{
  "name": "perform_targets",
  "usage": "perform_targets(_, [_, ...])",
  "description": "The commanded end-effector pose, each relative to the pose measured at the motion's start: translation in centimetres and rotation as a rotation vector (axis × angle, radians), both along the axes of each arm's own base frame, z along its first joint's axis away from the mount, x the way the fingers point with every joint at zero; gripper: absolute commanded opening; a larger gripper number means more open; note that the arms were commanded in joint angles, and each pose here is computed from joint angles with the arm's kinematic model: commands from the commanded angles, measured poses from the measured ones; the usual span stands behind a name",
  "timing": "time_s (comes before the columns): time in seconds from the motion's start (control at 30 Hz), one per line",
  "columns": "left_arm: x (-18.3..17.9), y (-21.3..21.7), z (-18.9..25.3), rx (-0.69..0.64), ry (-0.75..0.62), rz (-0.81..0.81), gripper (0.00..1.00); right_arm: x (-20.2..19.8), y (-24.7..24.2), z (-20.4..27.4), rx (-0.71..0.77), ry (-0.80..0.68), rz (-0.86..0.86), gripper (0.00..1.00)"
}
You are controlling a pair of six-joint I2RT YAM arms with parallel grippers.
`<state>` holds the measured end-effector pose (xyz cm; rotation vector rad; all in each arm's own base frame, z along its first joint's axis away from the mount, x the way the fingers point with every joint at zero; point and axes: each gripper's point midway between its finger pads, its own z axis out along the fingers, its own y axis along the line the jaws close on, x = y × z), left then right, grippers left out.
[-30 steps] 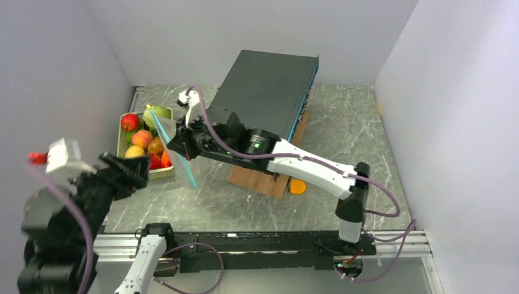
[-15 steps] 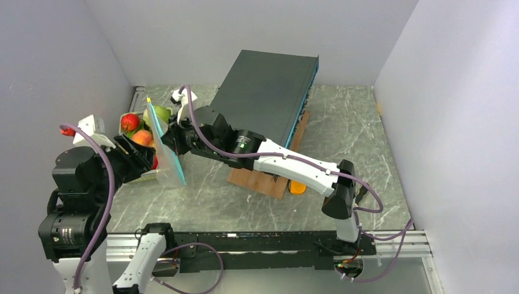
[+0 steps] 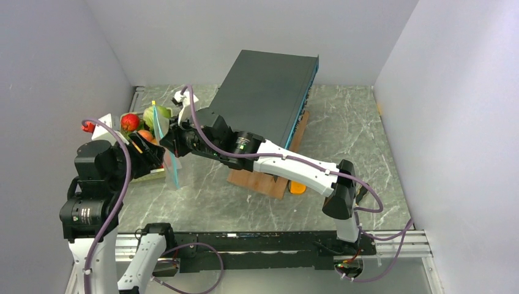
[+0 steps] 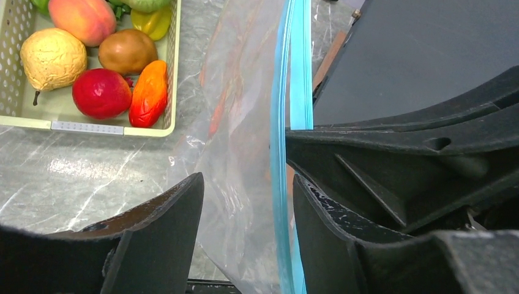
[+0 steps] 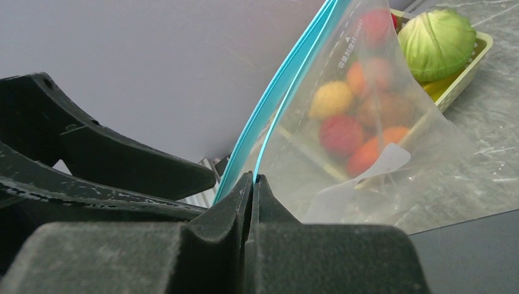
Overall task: Place the food in the zip-top bag and seal the zipper
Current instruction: Open the zipper of the food storage bag.
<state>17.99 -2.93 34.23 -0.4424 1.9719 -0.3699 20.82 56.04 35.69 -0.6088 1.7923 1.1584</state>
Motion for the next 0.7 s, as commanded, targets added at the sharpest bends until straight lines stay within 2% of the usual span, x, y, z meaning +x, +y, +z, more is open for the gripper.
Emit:
perform_targets(0.0, [1.4,-0.1,0.8,-0.009,-0.068,-0.004,0.61,-0.9,-1.1,4.7,0.112,-0.005,0.008,0.0])
perform_targets(0.13, [1.9,0.4,0.2,-0.001,-0.045,0.021,0.56,-0.9,-1.2,4.5,0.096,-0.002,-0.001,0.0])
perform_targets(0.33, [1.9,3.6,-1.3,0.126,0.024,0.152,0.34,-0.7,-1.3,3.6,0.057,0.022,-0.036,0.0])
perform_targets(0.4, [1.8,4.3,-2.1,0.165,0.062,0.168,0.21,-0.6,-1.3,3.3,0.045,0.026,-0.042,0.0])
perform_targets(0.47, [0.9,5.4,-2.5,0.188,0.098,0.227,0.04,0.0,-1.9,3.1,0.019,0.018,-0.082,0.0])
perform_targets(0.5, [0.3,5.8,-2.5,0.195,0.105,0.256,0.0,0.2,-2.3,3.0,-0.002,0.01,-0.108,0.0])
perform_targets(0.67, [-6.1,10.9,-1.9,0.27,0.159,0.594,0.0,2.5,-5.4,2.9,-0.085,-0.076,-0.25,0.0])
